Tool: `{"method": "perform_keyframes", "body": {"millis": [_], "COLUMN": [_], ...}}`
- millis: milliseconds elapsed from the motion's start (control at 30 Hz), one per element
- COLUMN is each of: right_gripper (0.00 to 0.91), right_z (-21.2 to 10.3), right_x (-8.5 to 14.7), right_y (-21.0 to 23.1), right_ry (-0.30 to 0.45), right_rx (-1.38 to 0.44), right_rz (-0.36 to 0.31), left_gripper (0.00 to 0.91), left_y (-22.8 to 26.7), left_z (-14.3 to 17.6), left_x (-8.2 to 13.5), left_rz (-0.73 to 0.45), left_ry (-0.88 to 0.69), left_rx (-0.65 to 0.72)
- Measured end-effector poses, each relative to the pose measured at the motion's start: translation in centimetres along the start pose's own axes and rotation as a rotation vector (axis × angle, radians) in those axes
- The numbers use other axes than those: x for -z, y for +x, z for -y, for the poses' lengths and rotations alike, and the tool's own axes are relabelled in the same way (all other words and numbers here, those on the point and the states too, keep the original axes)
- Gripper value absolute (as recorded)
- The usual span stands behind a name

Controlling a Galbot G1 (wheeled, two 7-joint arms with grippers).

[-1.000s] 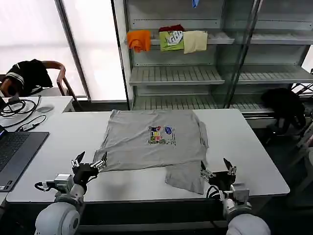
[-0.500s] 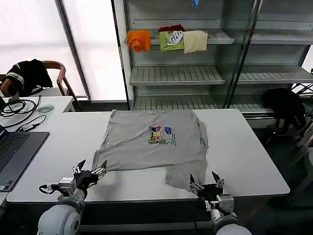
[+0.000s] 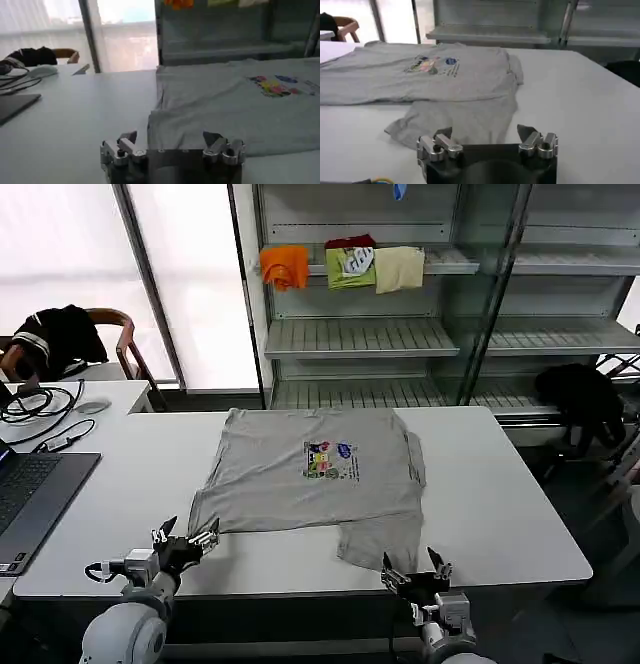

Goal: Fold and organize the clothes.

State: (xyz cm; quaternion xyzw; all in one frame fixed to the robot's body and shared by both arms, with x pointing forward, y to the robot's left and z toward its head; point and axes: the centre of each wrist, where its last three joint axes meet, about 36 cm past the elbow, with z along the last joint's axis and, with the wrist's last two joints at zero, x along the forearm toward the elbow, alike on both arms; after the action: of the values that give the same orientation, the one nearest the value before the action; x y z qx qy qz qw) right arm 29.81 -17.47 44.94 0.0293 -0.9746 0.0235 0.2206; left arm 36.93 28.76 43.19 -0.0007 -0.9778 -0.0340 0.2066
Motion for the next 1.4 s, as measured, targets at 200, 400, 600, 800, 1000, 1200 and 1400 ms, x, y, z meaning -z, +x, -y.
{"method": "perform_keyframes", "body": {"millis": [200,400,600,800,1000,1200,1400], "right_gripper": [0.907,0.907,0.907,0.655,0.000,0.000,0.000], "right_z": [-0.1,-0.2,-0.3,-0.3,-0.2,-0.3,-0.2], "right_x": [-0.2,-0.4,-0.7,-1.1,-1.3,-1.2,-1.4], "right_y": [-0.1,-0.3,-0.4,-0.6,-0.8,-0.9,-0.8], "right_ry": [-0.002,-0.003,0.000,-0.007,-0.020,-0.025,-0.022], "right_rx": [-0.003,-0.004,-0.001,0.003,0.006,0.007,0.014], "right_rz": [-0.007,-0.014,-0.021,-0.033,-0.032,-0.029,-0.027], "left_gripper": [0.907,0.907,0.907,0.363,0.030,0.020,0.020], "left_y": [-0.4,-0.7,-1.0,-1.1,-1.0,-0.9,-0.9], "left_z": [-0.5,-0.7,-0.6,-0.4,-0.3,0.0,0.3], "left_x": [-0.2,-0.7,-1.1,-1.5,-2.1,-2.5,-2.8], "left_rz": [-0.008,-0.017,-0.025,-0.035,-0.044,-0.054,-0.059], "left_ry": [0.006,0.013,0.019,0.023,0.021,0.025,0.029], "left_rx": [0.008,0.010,0.008,0.004,-0.004,-0.014,-0.022]}}
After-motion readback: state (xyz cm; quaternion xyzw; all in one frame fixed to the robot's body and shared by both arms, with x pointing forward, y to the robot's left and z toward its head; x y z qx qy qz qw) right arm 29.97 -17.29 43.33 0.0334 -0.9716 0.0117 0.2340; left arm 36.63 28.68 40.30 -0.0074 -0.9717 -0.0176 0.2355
